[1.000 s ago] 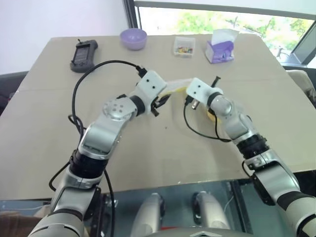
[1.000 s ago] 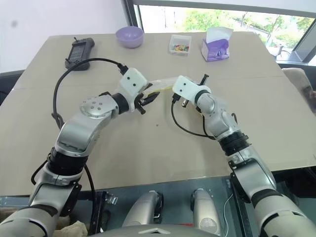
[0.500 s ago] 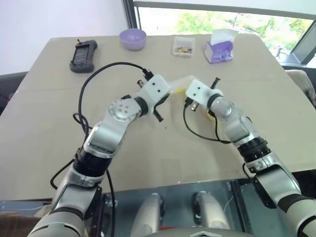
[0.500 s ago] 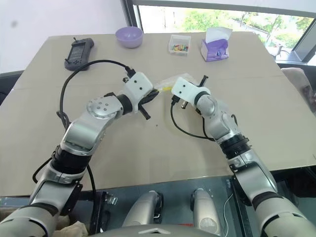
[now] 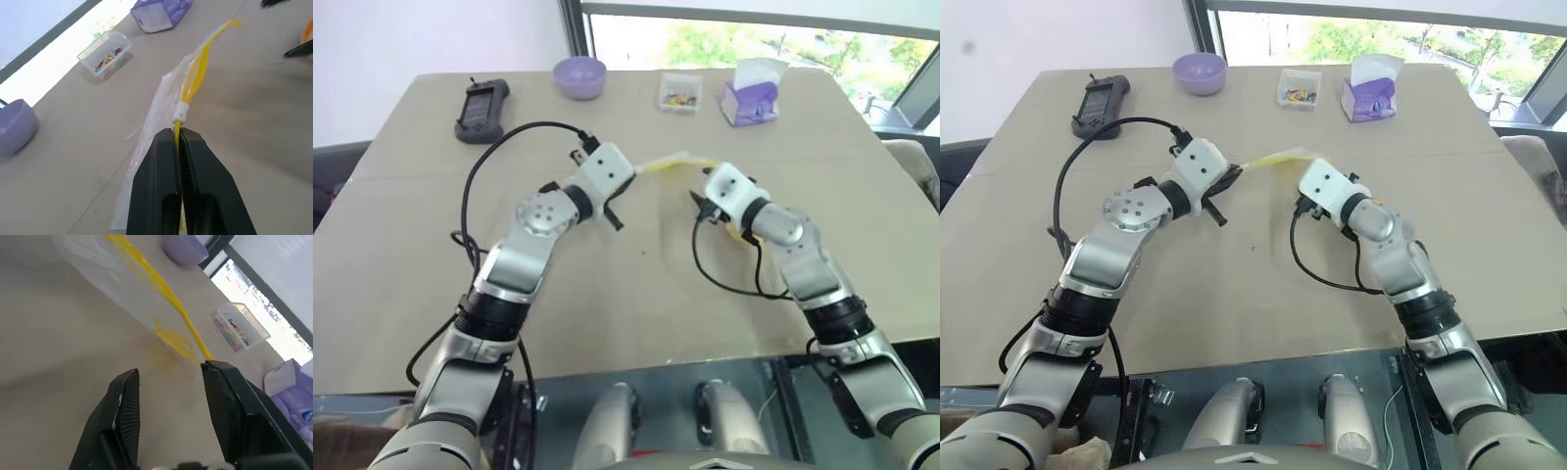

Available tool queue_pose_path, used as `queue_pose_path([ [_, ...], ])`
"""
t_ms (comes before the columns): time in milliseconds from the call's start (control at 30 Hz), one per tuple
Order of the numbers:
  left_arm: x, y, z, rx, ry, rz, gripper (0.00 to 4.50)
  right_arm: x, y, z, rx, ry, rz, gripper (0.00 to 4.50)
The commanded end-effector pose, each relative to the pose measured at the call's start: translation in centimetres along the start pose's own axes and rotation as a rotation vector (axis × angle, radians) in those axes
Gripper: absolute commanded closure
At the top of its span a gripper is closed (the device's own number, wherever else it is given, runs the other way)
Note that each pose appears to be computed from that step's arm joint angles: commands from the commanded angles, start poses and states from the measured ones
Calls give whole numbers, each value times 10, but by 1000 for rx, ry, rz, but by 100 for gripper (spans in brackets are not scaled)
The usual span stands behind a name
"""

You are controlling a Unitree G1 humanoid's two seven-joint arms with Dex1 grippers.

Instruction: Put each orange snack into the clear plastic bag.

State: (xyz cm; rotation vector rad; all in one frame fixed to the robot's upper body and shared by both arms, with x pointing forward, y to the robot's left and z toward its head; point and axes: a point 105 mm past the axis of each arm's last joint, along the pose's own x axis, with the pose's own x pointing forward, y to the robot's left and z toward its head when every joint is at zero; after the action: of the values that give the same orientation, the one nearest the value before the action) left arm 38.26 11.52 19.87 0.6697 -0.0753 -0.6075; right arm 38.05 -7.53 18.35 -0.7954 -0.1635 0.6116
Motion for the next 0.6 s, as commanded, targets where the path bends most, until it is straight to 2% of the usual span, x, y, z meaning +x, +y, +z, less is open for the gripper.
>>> queue_pose_path([
  [33, -2, 8, 12, 28, -61, 11, 450, -11, -16, 14, 71, -48, -54, 313],
  [133, -1, 8, 11, 21, -75, 1, 450, -9, -18, 19, 178, -61, -77, 449],
  [367, 1, 7, 13, 39, -98, -16, 450, 11, 2, 43, 305, -114, -44, 449],
  [600, 0, -1, 17, 76, -118, -40, 450, 22, 10, 56, 342, -149, -33, 449],
])
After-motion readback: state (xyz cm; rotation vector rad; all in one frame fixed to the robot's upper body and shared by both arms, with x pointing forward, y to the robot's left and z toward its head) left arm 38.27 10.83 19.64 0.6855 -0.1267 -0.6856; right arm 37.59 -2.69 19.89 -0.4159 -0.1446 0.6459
